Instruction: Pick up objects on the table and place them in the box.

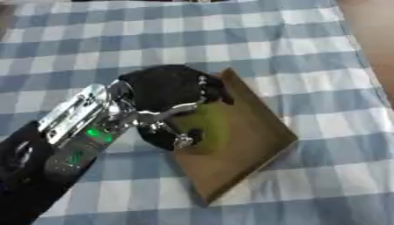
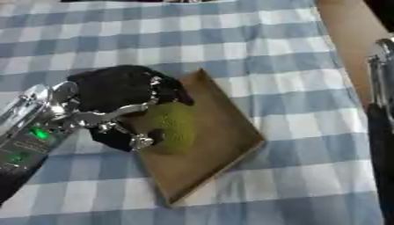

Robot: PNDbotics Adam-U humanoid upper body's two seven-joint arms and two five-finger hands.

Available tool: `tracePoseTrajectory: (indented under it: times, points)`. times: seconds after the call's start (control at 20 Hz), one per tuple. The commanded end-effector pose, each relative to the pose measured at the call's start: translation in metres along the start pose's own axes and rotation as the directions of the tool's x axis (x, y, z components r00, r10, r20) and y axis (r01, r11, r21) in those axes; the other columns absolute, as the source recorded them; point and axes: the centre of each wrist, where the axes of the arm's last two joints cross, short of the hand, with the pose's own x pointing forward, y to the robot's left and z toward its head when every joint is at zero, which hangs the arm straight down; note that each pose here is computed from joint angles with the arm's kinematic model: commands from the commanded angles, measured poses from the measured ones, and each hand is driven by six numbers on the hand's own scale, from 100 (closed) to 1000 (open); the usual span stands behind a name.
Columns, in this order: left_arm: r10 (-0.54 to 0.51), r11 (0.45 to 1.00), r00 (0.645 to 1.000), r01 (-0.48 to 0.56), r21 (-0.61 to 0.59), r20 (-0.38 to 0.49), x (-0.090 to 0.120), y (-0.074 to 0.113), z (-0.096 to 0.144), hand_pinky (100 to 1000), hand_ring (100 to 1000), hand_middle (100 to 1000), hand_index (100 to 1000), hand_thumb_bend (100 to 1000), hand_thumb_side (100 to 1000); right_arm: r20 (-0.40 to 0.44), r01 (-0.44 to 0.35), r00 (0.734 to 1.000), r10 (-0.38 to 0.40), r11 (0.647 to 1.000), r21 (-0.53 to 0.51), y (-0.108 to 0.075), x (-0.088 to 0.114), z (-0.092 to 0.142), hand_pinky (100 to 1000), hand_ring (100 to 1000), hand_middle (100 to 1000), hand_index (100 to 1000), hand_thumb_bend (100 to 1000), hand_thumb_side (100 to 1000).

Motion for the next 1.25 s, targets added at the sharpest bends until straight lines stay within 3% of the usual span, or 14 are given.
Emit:
tracePoseTrajectory:
  times: [0.05,0.15,0.25,0.45,0.7,0.8,1.0,1.25]
  points:
    - [-0.034,0.992,0.999,0.035,0.121,-0.009,0.004,0.029,0.022,757,767,760,888,163,100,0.032,-0.028,0.999,0.028,1.0,-0.002,-0.006,0.006,-0.006,881,902,606,826,100,472]
    - [-0.015,0.982,1.0,0.015,0.19,-0.005,0.001,0.036,0.03,728,741,747,879,100,100,0.032,-0.031,0.999,0.032,0.999,-0.005,-0.007,0.005,-0.006,881,901,606,826,100,472]
    - [0.055,0.956,0.998,-0.06,0.288,0.025,-0.008,0.033,0.041,649,670,701,876,100,100,0.032,-0.037,0.999,0.038,0.999,-0.009,-0.008,0.005,-0.006,881,901,606,826,100,472]
    - [0.304,0.825,0.951,-0.287,0.486,0.046,-0.032,0.018,0.071,581,604,644,836,100,339,0.033,-0.045,0.998,0.045,0.999,-0.017,-0.009,0.005,-0.006,880,900,606,826,100,471]
    - [0.483,0.608,0.876,-0.322,0.726,-0.017,-0.058,0.007,0.113,554,576,614,802,100,470,0.037,-0.054,0.998,0.055,0.998,-0.025,-0.011,0.006,-0.007,880,899,606,825,100,470]
    - [0.532,0.467,0.846,-0.271,0.842,-0.024,-0.069,0.003,0.135,552,571,605,790,100,486,0.036,-0.058,0.998,0.059,0.998,-0.029,-0.012,0.005,-0.006,880,899,606,825,100,470]
    - [0.564,0.201,0.825,-0.174,0.964,0.031,-0.08,-0.002,0.167,553,566,594,777,100,515,0.036,-0.063,0.997,0.064,0.997,-0.039,-0.013,0.005,-0.006,879,898,606,825,100,470]
    - [0.568,-0.027,0.817,-0.098,0.995,0.096,-0.085,-0.011,0.188,554,559,580,762,100,546,0.038,-0.068,0.997,0.07,0.996,-0.053,-0.015,0.005,-0.007,878,897,607,824,100,470]
